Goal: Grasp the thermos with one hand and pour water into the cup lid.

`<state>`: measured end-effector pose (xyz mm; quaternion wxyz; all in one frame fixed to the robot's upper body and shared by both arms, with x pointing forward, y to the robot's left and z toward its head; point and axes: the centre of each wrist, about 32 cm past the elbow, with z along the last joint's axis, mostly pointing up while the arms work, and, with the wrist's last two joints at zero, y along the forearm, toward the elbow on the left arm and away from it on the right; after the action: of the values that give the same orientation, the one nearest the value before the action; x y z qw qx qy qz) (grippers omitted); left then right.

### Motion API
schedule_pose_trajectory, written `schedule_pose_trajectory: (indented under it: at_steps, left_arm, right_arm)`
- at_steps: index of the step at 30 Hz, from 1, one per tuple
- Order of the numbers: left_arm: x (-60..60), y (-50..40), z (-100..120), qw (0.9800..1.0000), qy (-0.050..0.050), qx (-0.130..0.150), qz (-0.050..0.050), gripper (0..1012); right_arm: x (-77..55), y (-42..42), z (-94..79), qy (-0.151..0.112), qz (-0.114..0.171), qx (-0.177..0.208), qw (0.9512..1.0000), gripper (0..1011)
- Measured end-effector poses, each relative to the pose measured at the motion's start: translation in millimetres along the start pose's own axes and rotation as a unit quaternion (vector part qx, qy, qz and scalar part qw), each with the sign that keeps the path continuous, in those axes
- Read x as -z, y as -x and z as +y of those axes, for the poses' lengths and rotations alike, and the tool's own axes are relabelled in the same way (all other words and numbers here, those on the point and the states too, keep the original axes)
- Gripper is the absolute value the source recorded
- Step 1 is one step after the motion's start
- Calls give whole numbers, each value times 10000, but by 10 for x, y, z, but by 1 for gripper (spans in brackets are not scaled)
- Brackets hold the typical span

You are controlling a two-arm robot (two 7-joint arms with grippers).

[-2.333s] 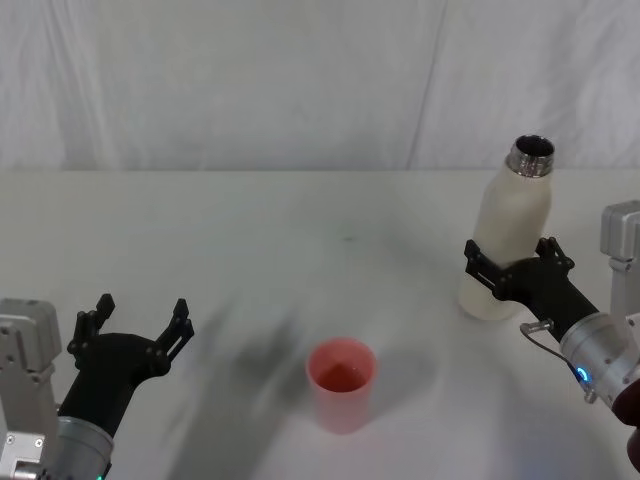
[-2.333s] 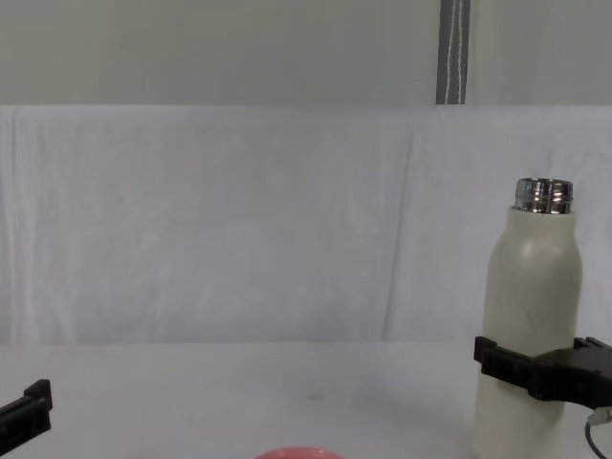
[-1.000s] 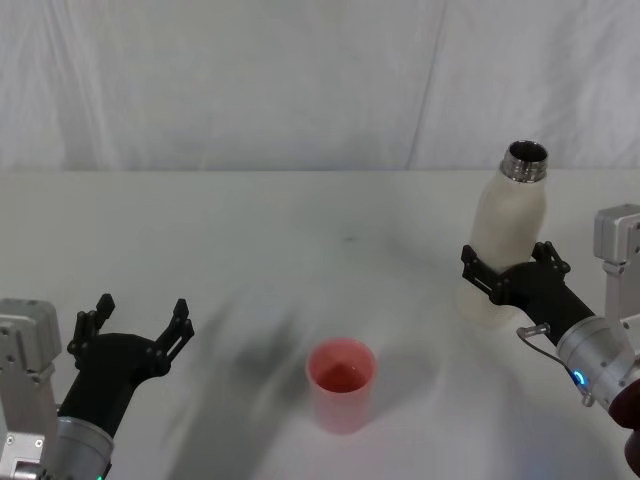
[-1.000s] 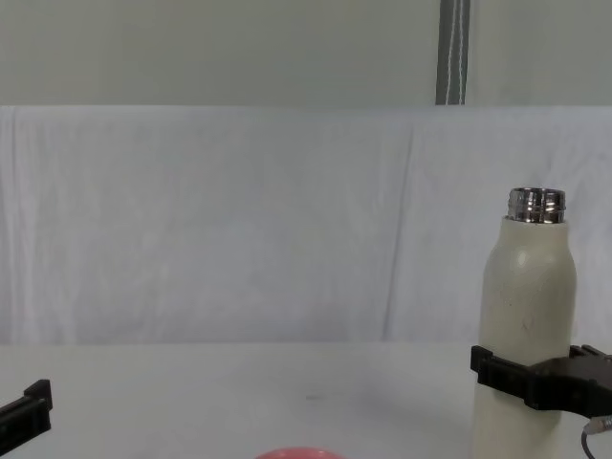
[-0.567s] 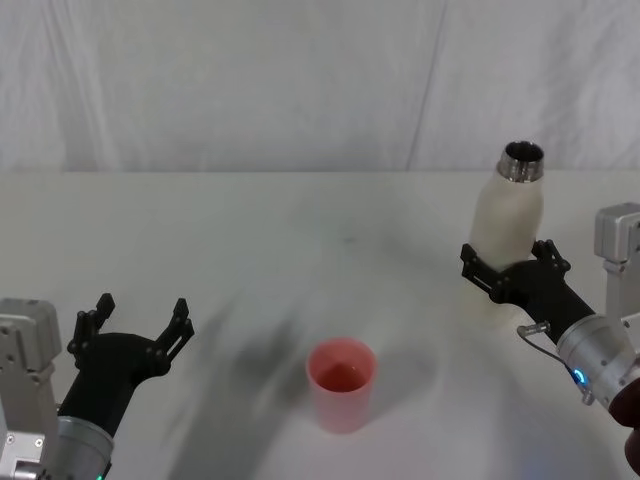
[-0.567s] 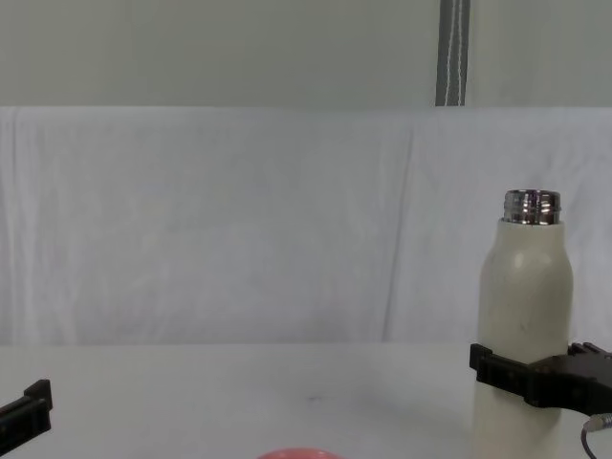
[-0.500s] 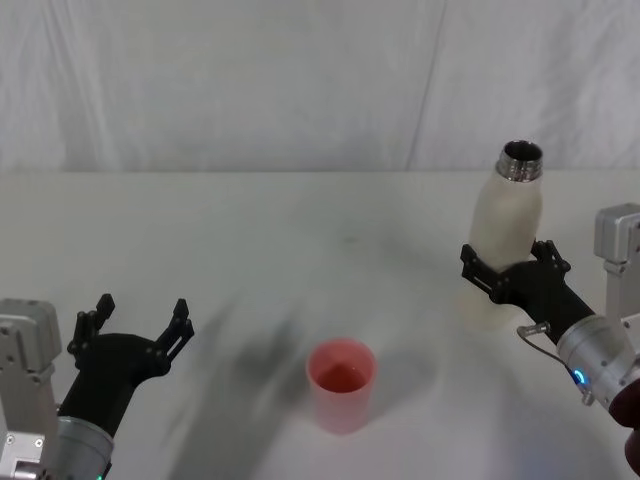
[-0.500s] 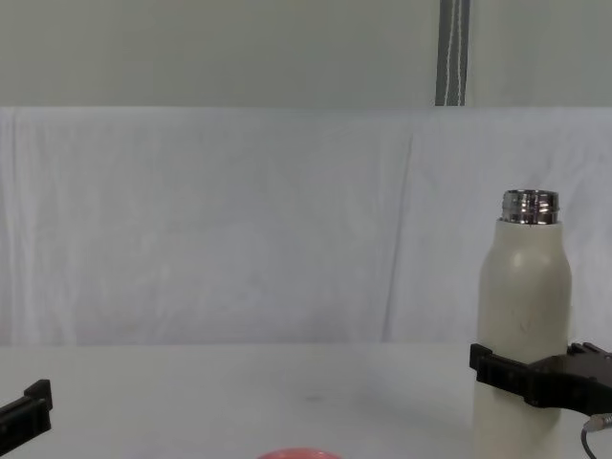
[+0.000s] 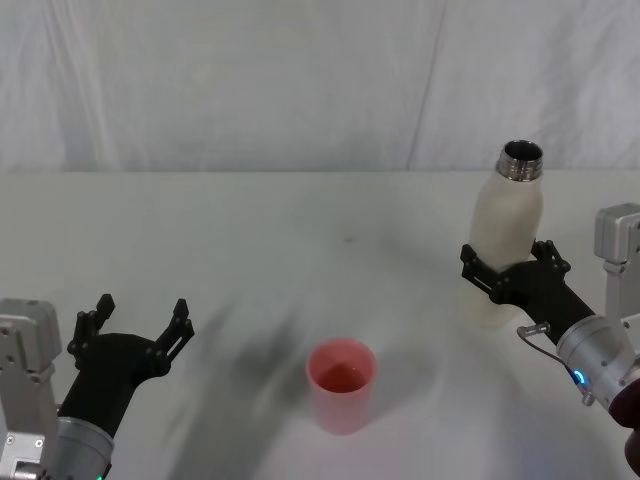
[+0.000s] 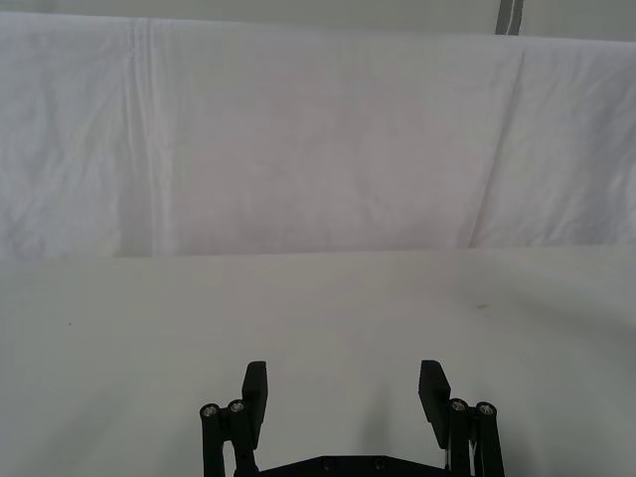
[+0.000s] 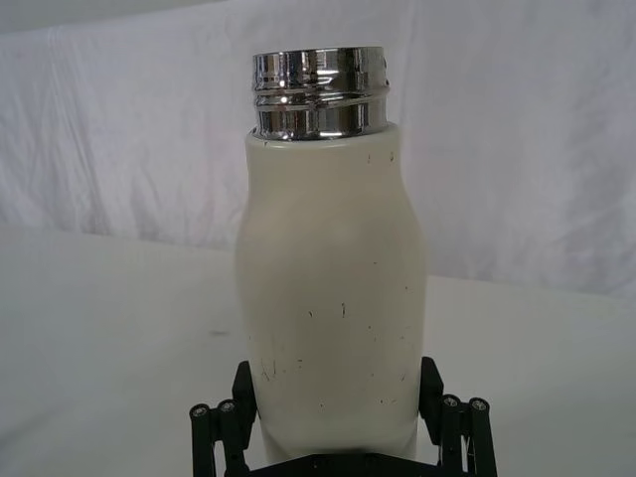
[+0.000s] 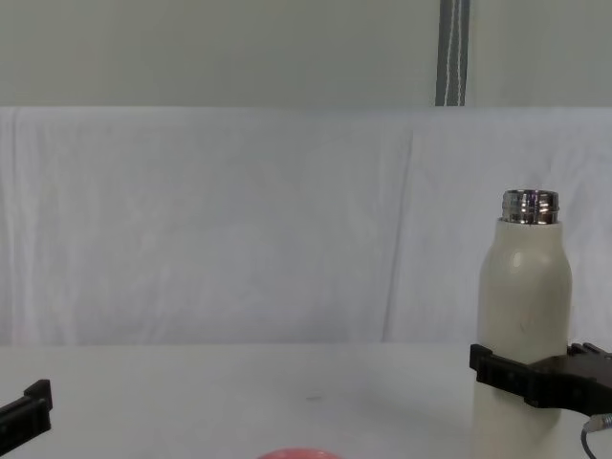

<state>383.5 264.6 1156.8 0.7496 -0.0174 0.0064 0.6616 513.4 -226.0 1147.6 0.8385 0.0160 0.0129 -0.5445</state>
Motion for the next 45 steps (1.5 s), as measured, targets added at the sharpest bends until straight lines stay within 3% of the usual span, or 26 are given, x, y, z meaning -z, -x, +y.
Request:
schedule_pose_trajectory:
  at_steps: [45]
  left_arm:
    - [0,0,0,10000,0,0,0,1001]
  right_arm:
    - [51,-35,-52,103,149,-46,9998,1001]
